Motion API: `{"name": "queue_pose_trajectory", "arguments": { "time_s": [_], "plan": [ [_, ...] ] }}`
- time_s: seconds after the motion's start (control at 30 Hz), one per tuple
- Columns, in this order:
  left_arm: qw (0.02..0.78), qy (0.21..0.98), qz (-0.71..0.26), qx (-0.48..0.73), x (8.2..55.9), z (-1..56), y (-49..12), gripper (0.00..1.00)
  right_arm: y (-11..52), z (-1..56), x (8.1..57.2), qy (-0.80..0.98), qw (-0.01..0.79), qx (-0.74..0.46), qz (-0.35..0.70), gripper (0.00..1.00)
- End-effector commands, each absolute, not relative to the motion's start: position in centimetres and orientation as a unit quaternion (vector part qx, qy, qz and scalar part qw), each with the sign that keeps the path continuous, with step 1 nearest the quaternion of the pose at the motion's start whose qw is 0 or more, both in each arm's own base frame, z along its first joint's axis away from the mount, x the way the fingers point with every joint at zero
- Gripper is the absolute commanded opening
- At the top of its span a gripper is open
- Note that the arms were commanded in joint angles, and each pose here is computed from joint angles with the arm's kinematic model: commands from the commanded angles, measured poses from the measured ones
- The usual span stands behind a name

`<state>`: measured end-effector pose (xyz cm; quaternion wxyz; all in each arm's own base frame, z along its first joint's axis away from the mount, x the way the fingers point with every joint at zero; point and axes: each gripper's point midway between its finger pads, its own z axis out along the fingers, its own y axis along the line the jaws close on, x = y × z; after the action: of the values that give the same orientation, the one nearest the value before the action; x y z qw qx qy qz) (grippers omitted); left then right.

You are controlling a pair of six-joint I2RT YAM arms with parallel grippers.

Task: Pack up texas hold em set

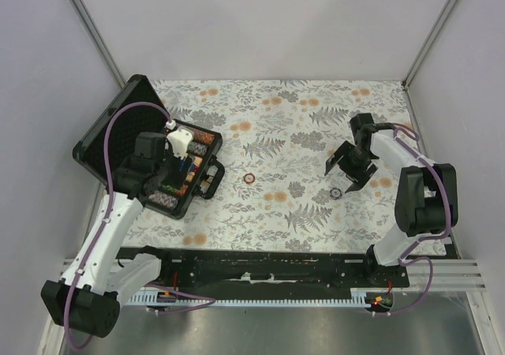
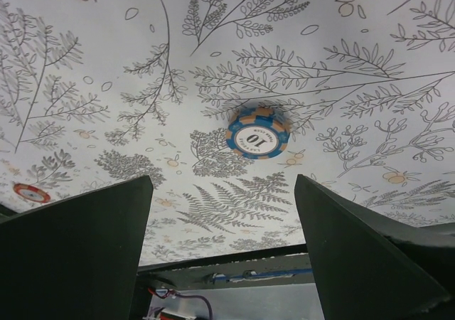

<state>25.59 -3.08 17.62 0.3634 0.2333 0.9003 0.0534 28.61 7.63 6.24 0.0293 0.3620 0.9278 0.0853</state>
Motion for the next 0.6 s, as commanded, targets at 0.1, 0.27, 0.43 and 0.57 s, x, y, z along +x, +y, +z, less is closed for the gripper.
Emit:
{"name": "queue_pose_trajectory", "arguments": {
  "time_s": [0.1, 0.27, 0.43, 0.57],
  "plan": [
    [0.548, 0.799, -0.1, 0.226, 28.3, 25.5, -9.4, 0.87, 6.9, 4.8, 28.0, 0.933, 0.057, 0.355, 0.034, 0.88],
    [0.586, 0.751, -0.197, 0.232, 27.7, 27.7, -12.7, 0.89, 6.6, 4.6, 28.2, 0.923, 0.11, 0.368, 0.016, 0.88],
    [0.573, 0.771, -0.234, 0.15, 28.9, 27.5, -13.0, 0.9, 6.4, 3.7, 28.2, 0.915, 0.119, 0.385, 0.011, 0.87],
    [0.573, 0.782, -0.24, 0.057, 30.5, 28.2, -12.2, 0.9, 7.2, 2.8, 28.0, 0.913, 0.111, 0.392, 0.017, 0.86]
  ]
}}
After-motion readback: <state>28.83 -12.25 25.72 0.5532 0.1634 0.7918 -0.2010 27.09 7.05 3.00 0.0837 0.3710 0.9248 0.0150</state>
